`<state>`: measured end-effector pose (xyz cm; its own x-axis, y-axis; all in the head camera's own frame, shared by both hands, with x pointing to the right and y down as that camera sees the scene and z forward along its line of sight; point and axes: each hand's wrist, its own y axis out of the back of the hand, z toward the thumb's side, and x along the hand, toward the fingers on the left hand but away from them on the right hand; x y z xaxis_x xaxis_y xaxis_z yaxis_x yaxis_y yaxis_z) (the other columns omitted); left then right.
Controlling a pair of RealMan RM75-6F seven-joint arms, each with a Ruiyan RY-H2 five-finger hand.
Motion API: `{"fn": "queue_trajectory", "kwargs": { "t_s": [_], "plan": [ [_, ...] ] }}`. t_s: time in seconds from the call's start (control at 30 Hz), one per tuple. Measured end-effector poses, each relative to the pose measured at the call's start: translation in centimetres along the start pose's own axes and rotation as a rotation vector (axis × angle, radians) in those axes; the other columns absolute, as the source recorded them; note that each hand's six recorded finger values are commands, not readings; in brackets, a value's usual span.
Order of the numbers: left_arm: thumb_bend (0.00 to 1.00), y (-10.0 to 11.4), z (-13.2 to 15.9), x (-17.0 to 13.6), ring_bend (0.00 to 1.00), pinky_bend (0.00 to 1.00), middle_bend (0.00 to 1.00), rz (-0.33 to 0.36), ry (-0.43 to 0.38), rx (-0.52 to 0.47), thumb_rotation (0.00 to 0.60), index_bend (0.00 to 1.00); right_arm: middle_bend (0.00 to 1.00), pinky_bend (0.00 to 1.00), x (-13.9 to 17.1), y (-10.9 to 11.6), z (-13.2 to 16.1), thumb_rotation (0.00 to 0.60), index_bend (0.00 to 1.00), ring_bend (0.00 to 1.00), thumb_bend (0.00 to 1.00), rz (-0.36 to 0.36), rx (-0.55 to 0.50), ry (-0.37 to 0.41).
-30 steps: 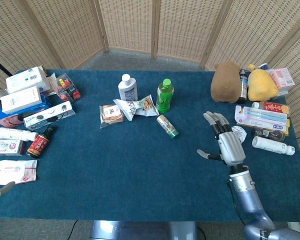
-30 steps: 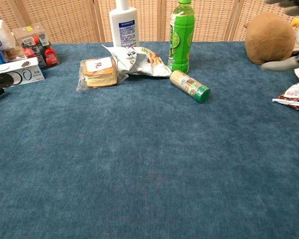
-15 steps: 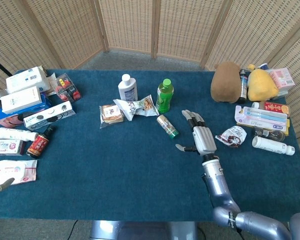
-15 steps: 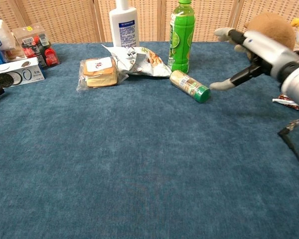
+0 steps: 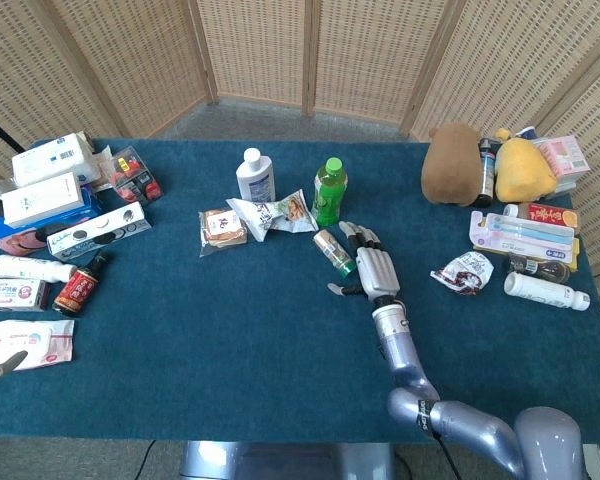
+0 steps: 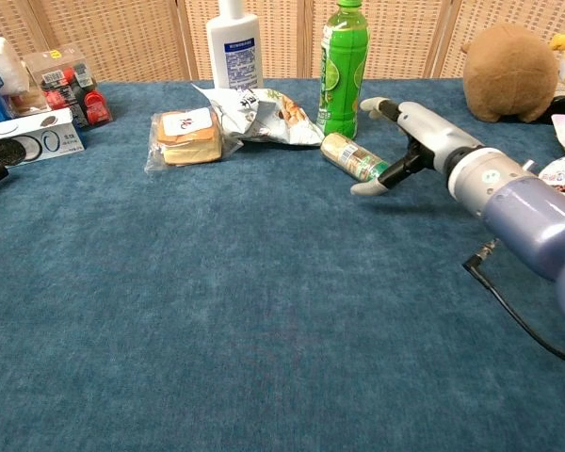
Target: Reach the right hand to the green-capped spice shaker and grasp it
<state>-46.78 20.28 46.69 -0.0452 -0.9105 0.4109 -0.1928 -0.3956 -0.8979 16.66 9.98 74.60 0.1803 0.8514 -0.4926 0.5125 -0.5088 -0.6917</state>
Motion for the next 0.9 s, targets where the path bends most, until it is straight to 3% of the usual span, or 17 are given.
{"fn": "queue_trajectory", "kwargs": {
  "t_s": [0.33, 0.43, 0.53, 0.57, 0.7, 0.8, 0.9],
  "plan": [
    [0.0, -0.1, -0.4, 0.3, 0.0, 0.0, 0.0, 0.003, 0.017, 0.004, 0.6, 0.07, 0.0, 0.0, -2.5, -0.3, -0.9, 0.6, 0.0, 0.0, 0.0, -0.004, 0.006, -0.034],
    [0.0, -0.1, -0.5, 0.4, 0.0, 0.0, 0.0, 0.003, 0.02, 0.004, 0.6, 0.07, 0.09, 0.13, -2.9, -0.5, -1.1, 0.6, 0.0, 0.01, 0.0, -0.006, 0.003, -0.042],
    [0.0, -0.2, -0.5, 0.5, 0.0, 0.0, 0.0, 0.002, 0.019, 0.006, 0.6, 0.07, 0.29, 0.37, -3.2, -0.7, -1.2, 0.6, 0.09, 0.22, 0.0, -0.014, 0.009, -0.045],
    [0.0, -0.2, -0.4, 0.5, 0.0, 0.0, 0.0, 0.001, 0.019, 0.006, 0.6, 0.07, 0.39, 0.49, -3.3, -0.7, -1.2, 0.6, 0.17, 0.34, 0.0, -0.018, 0.011, -0.046],
    [0.0, -0.3, -0.4, 0.5, 0.0, 0.0, 0.0, 0.001, 0.018, 0.007, 0.6, 0.07, 0.59, 0.74, -3.4, -1.1, -1.5, 0.6, 0.35, 0.58, 0.03, -0.023, 0.031, -0.059],
    [0.0, -0.3, -0.4, 0.5, 0.0, 0.0, 0.0, 0.002, 0.018, 0.007, 0.6, 0.07, 0.7, 0.84, -3.4, -1.4, -1.9, 0.6, 0.45, 0.68, 0.05, -0.015, 0.052, -0.069],
    [0.0, -0.3, -0.3, 0.4, 0.0, 0.0, 0.0, 0.002, 0.016, 0.007, 0.6, 0.07, 0.75, 0.88, -3.2, -1.3, -2.0, 0.6, 0.49, 0.72, 0.08, -0.02, 0.057, -0.069]
  ]
}}
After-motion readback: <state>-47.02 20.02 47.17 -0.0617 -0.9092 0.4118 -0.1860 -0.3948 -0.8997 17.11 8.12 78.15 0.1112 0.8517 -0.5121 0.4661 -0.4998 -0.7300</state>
